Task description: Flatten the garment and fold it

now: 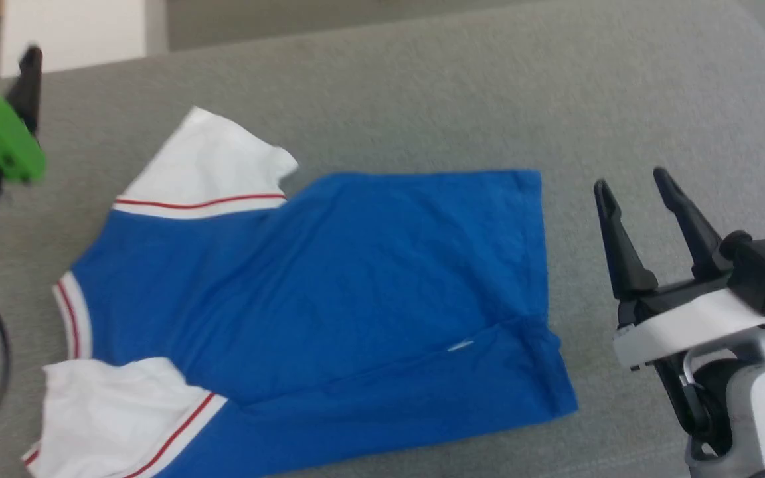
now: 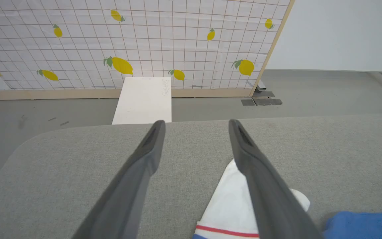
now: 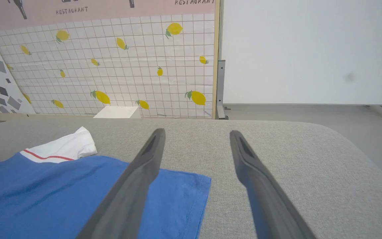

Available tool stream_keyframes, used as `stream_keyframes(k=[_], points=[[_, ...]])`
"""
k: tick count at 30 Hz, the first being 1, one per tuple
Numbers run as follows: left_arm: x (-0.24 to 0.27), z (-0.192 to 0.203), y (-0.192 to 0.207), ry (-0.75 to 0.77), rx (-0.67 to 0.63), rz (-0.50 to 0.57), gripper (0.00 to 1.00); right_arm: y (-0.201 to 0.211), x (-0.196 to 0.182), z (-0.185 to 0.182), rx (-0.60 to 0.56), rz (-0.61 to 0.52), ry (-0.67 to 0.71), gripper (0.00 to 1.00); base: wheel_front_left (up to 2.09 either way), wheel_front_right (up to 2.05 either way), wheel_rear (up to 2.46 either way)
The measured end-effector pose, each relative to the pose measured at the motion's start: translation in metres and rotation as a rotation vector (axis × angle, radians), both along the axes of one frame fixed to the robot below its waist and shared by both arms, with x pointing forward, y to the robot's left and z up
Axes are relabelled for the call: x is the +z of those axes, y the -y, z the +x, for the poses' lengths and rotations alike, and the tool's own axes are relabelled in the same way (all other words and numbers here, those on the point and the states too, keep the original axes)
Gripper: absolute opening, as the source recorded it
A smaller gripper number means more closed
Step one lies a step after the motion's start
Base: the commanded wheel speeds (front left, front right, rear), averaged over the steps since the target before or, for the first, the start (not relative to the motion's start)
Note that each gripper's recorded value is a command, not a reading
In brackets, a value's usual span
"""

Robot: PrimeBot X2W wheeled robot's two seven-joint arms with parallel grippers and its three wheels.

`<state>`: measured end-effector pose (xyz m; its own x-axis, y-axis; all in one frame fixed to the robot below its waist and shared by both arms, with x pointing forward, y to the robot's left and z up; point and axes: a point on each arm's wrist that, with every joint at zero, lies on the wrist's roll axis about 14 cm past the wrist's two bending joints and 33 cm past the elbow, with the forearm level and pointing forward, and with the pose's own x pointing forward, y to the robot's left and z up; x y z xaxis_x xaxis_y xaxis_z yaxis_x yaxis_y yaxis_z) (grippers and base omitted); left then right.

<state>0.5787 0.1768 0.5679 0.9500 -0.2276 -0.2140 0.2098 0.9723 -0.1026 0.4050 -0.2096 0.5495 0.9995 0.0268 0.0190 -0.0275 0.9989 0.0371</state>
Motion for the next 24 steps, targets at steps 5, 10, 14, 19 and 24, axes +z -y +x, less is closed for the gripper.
stream_keyframes(k=[5,10,14,19,24], points=[[-0.013,0.035,0.040,-0.115,-0.136,0.040,1.00,0.007,-0.013,0.008,-0.026,-0.001,-0.023,1.00,0.00,0.00,0.00],[-0.064,0.047,0.077,-0.333,-0.266,0.103,1.00,0.015,-0.026,0.010,-0.055,-0.002,-0.056,1.00,0.00,0.00,0.00],[-0.110,0.045,0.092,-0.512,-0.322,0.144,1.00,0.022,-0.037,0.008,-0.081,-0.004,-0.091,1.00,0.00,0.00,0.00],[-0.164,0.039,0.093,-0.702,-0.346,0.204,1.00,0.028,-0.054,0.006,-0.104,0.001,-0.137,1.00,0.00,0.00,0.00],[-0.199,0.035,0.090,-0.842,-0.334,0.220,1.00,0.036,-0.066,0.003,-0.130,-0.001,-0.174,1.00,0.00,0.00,0.00]])
